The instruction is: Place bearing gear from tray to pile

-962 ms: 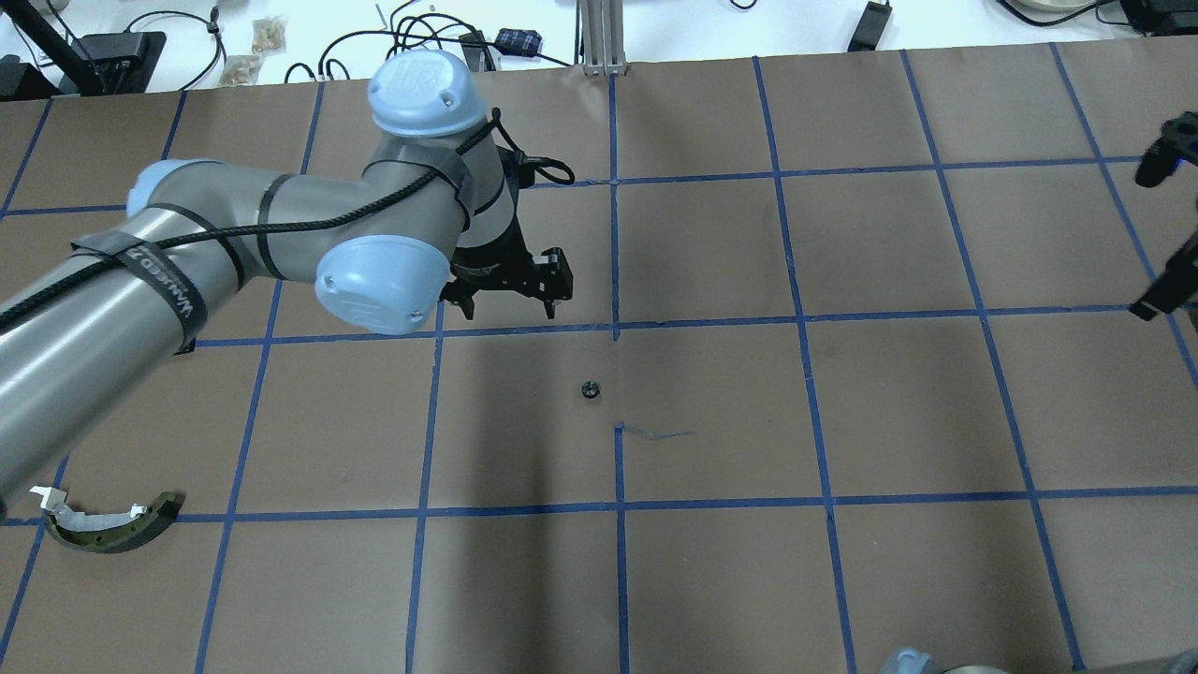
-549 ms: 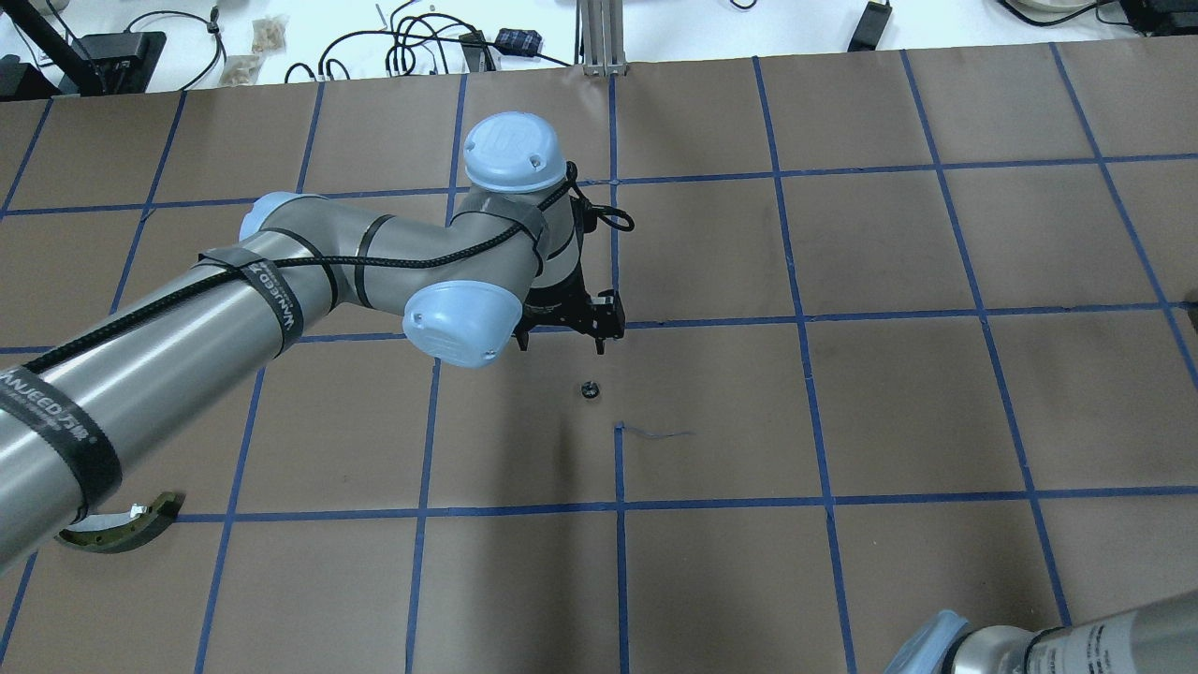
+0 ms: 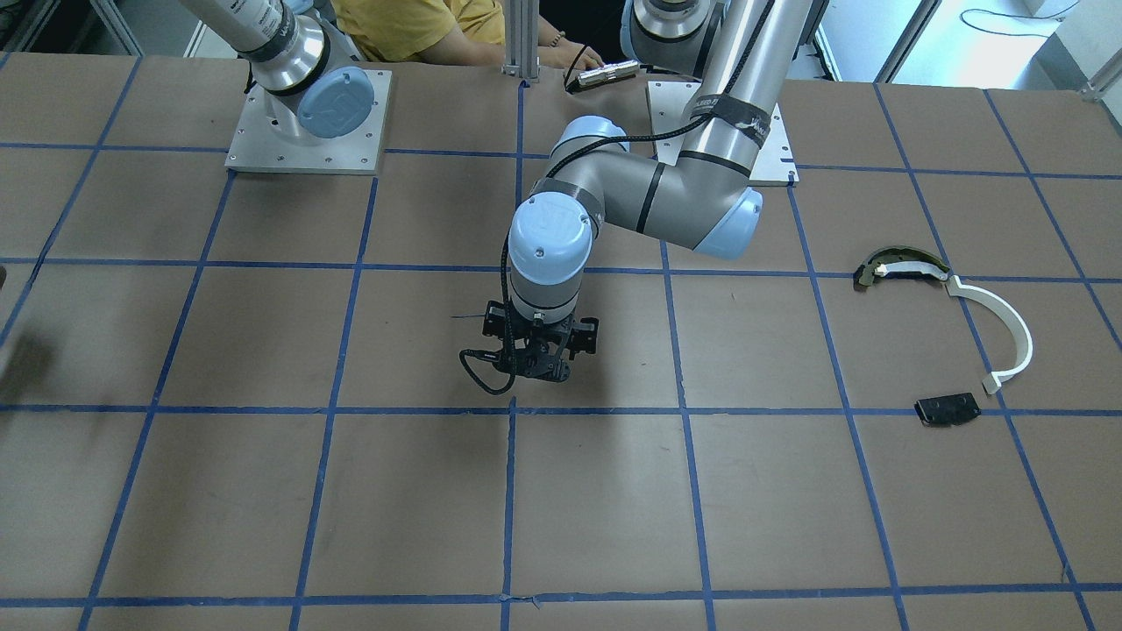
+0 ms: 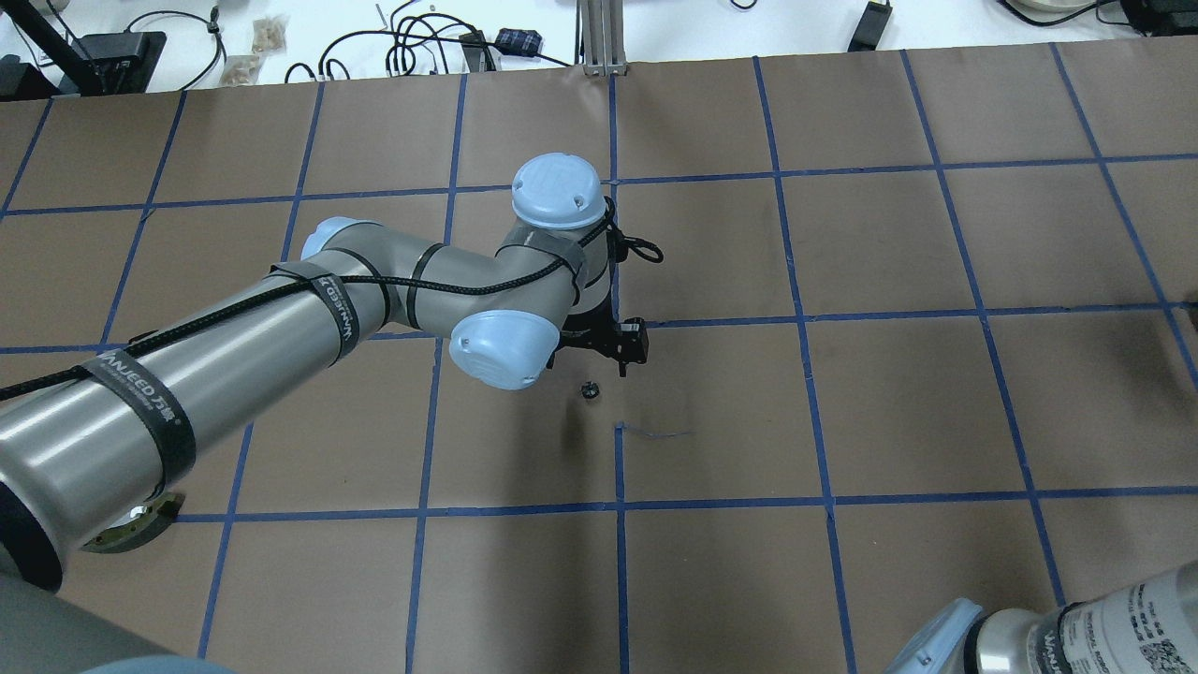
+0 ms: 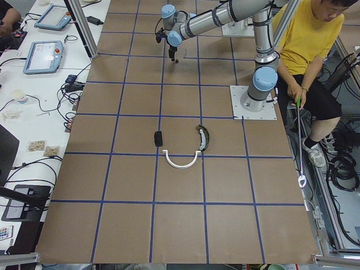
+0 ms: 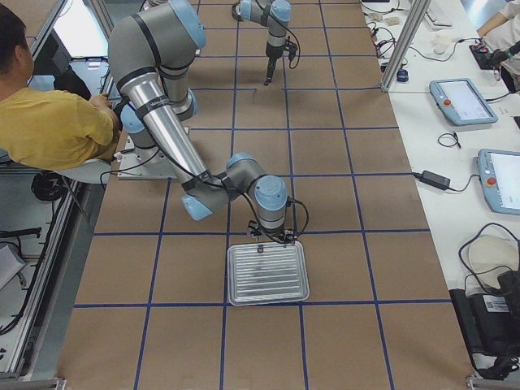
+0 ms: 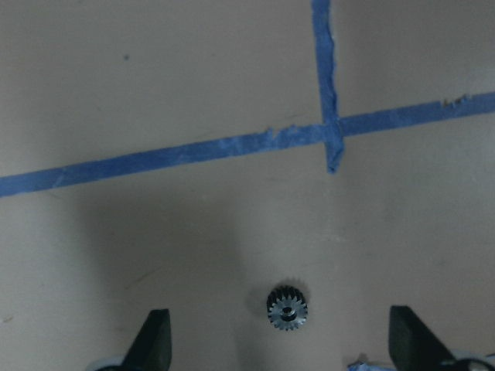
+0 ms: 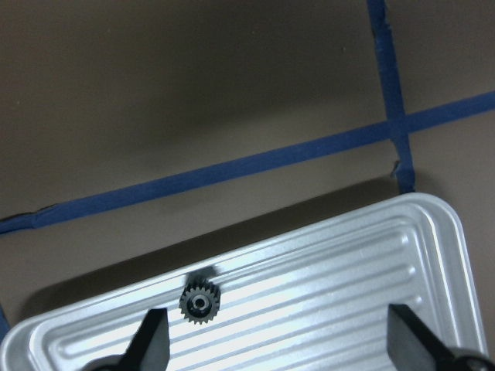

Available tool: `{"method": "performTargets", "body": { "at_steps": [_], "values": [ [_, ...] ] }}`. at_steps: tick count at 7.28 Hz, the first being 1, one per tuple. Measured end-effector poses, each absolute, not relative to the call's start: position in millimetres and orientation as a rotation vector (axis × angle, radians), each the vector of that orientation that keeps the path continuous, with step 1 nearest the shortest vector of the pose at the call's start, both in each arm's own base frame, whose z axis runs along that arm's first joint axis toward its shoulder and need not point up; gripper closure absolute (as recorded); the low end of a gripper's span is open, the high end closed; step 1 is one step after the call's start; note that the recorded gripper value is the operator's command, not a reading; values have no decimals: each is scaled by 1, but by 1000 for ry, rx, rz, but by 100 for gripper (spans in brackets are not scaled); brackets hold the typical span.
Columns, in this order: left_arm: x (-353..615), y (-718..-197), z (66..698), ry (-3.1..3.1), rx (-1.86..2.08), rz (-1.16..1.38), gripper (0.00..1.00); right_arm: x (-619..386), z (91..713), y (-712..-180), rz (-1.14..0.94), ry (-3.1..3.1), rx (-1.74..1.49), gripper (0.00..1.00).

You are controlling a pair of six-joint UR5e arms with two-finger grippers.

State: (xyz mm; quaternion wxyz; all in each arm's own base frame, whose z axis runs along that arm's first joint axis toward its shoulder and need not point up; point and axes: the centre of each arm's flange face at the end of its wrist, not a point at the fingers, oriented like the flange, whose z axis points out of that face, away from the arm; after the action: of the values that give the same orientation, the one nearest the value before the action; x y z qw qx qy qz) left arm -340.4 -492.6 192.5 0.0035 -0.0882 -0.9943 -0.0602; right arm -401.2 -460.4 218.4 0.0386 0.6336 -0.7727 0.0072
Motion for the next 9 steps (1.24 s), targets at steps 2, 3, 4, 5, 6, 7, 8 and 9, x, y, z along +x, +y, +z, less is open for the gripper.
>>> {"method": "performTargets", "body": {
  "at_steps": [2,3,4,5,6,7,8,9],
  "values": [
    [-338,-483,176,-3136,-285,-240,10,-409,205,-453,31,-2283,2068,0],
    [-337,-482,174,-3137,-285,-245,15,-416,198,-446,32,-2271,2096,0],
    [-338,-483,174,-3136,-284,-242,22,-420,191,-442,34,-2281,2104,0],
    [-339,-484,172,-3136,-284,-243,25,-421,187,-440,35,-2298,2099,0],
    [-339,-485,169,-3137,-284,-249,25,-421,184,-440,33,-2304,2100,0],
    [-339,-486,167,-3137,-284,-251,39,-421,183,-439,30,-2303,2107,0],
    [-339,-486,166,-3137,-284,-252,64,-421,182,-439,30,-2303,2111,0],
    [-339,-486,166,-3136,-286,-252,100,-421,182,-439,32,-2304,2113,0]
  ]
}}
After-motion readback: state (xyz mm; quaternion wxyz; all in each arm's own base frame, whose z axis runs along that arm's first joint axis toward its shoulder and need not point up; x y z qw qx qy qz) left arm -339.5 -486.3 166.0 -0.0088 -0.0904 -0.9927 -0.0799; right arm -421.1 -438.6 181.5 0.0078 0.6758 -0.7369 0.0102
